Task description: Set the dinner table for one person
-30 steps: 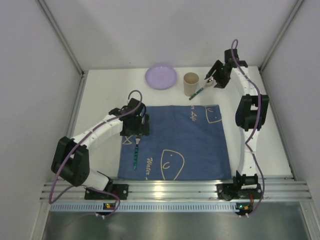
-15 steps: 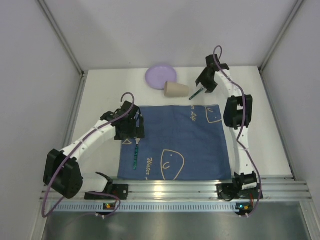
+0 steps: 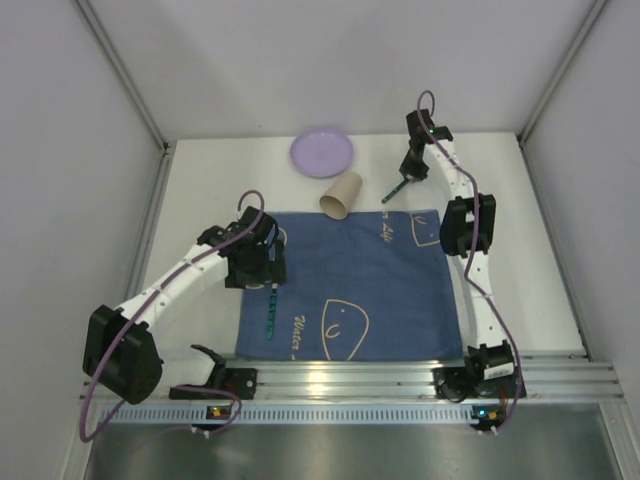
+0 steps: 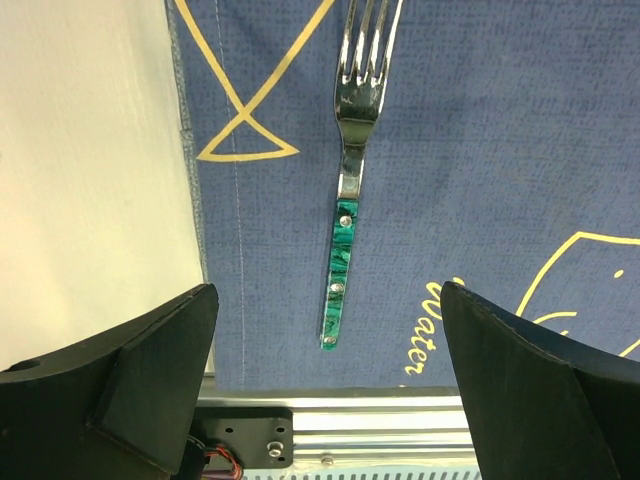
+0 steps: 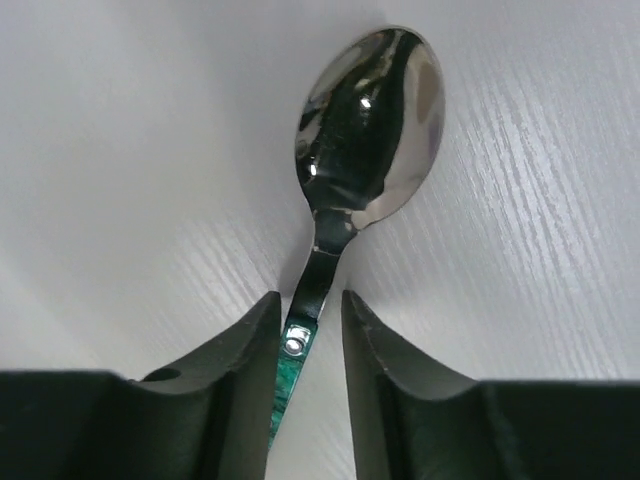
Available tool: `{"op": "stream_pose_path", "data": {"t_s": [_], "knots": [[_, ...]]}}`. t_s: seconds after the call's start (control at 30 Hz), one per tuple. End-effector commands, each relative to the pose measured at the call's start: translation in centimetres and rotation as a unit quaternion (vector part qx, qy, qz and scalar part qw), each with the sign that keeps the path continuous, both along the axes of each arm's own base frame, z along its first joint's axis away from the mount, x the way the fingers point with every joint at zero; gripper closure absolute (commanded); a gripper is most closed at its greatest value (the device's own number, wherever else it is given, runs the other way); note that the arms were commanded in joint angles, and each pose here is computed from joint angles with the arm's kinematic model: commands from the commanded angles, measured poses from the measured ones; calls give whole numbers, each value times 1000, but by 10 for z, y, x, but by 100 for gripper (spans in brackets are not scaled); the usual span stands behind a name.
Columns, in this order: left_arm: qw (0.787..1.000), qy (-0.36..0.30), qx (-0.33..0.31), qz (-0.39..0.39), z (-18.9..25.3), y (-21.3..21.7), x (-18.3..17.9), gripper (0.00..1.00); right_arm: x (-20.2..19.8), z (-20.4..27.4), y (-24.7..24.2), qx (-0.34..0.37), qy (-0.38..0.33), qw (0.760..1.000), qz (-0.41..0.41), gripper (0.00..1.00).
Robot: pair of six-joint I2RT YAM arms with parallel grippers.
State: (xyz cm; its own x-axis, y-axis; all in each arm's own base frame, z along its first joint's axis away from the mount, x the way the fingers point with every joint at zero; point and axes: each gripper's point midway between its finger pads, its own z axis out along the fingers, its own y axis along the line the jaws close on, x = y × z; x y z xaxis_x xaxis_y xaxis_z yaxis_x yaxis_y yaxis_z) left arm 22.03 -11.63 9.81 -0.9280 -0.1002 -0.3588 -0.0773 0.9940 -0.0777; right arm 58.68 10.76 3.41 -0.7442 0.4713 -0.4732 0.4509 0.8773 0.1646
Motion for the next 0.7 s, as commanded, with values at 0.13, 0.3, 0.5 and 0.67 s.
{"op": "stream_pose_path", "data": {"t_s": [0.13,0.3,0.5,0.67], "knots": [[1000,11,-28,0,7,-10,-1,2,-51,-40,-12,-127,114,980,100,87],[999,17,-47,-10,2,-22,5,2,-48,-38,-10,-100,102,983,116,100],[999,-8,-43,-18,13,-27,25,2,2,84,10,-38,-80,987,135,100],[999,-41,-29,-22,30,-37,66,2,-16,165,1,-4,-138,981,135,100]]}}
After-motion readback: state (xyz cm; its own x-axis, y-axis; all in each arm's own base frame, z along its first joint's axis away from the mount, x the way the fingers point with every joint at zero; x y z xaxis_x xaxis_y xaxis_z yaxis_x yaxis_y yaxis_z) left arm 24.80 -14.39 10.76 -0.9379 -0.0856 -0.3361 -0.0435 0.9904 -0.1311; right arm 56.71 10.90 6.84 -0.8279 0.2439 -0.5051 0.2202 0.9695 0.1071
